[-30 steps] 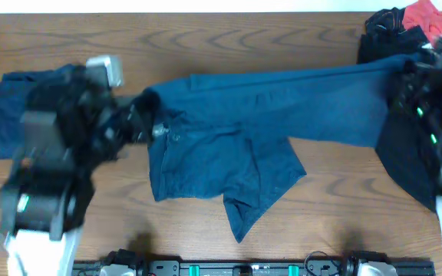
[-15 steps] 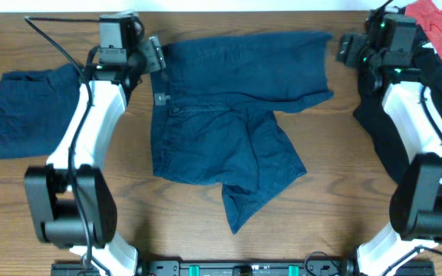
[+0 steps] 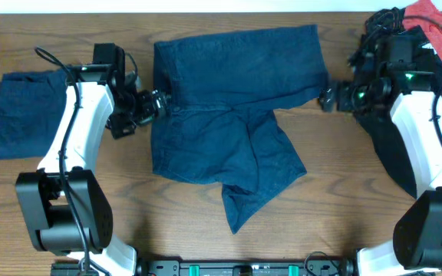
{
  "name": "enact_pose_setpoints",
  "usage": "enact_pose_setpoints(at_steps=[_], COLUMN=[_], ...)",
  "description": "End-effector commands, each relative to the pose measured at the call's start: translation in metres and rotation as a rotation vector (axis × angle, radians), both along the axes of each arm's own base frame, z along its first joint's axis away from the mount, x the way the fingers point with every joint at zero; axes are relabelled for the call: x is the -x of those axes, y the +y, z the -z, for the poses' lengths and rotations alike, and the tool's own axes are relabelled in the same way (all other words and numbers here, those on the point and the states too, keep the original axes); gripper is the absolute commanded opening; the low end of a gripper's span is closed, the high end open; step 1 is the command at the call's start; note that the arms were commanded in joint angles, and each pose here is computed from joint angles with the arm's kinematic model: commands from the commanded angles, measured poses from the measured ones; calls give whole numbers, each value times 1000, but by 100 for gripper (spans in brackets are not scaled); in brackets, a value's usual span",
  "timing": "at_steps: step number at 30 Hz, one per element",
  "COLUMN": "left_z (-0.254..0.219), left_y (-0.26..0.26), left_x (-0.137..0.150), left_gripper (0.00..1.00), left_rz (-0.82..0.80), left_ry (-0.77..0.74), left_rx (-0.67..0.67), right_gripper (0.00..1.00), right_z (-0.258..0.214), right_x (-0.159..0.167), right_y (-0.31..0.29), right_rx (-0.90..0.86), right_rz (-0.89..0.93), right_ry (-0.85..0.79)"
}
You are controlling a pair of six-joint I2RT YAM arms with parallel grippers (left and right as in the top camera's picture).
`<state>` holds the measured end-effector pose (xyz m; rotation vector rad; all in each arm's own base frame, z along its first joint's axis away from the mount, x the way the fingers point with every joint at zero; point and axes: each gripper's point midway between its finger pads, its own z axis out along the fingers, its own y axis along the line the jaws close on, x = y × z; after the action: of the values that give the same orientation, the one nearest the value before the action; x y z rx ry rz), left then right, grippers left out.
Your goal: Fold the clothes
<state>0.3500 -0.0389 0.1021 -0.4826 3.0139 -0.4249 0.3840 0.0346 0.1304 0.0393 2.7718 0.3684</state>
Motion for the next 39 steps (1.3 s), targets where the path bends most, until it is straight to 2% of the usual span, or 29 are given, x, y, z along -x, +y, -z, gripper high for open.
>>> enact_pose_setpoints(at_steps=[1,5,8,12,18,21,23,25,26,28,29,30,33,38,39], left_z=[0,20,34,50,63,71,77,83,85,89,90,91,92,92,92], left_y=[-16,-16,-17,-18,-22,-21,-21,-22,-22,-22,-22,-22,-22,-22,-22], left_x=[11,25,28,22,16,24,31,39,42,47,49,50,52,53,53], left_gripper=[98,98,98,98,98,99,99,100,99,91,77,65,58,27,25], left_rz=[113,131,132,151,155,152,151,148,147,148,147,147,147,147,147], left_ry=[6,48,48,-5,-56,-37,-13,9,17,29,35,38,44,48,49], left_rx=[38,15,22,22,42,43,45,50,52,54,54,55,55,55,55], right_gripper=[99,96,94,93,87,83,77,64,52,24,6,1,1,1,1], right_z=[24,57,81,105,126,133,136,137,137,138,138,138,137,134,132], right_x=[32,60,78,88,95,101,105,109,110,111,110,110,107,100,98], right_y=[43,73,79,82,89,87,85,84,84,83,83,83,77,62,58], right_rx=[-59,-38,50,138,131,130,133,135,137,138,138,138,164,211,223], right_rz=[-149,-246,-261,-277,-242,-233,-233,-233,-233,-233,-233,-233,-189,-124,-114], right_ry=[98,154,191,177,156,164,177,190,195,199,198,197,194,185,184])
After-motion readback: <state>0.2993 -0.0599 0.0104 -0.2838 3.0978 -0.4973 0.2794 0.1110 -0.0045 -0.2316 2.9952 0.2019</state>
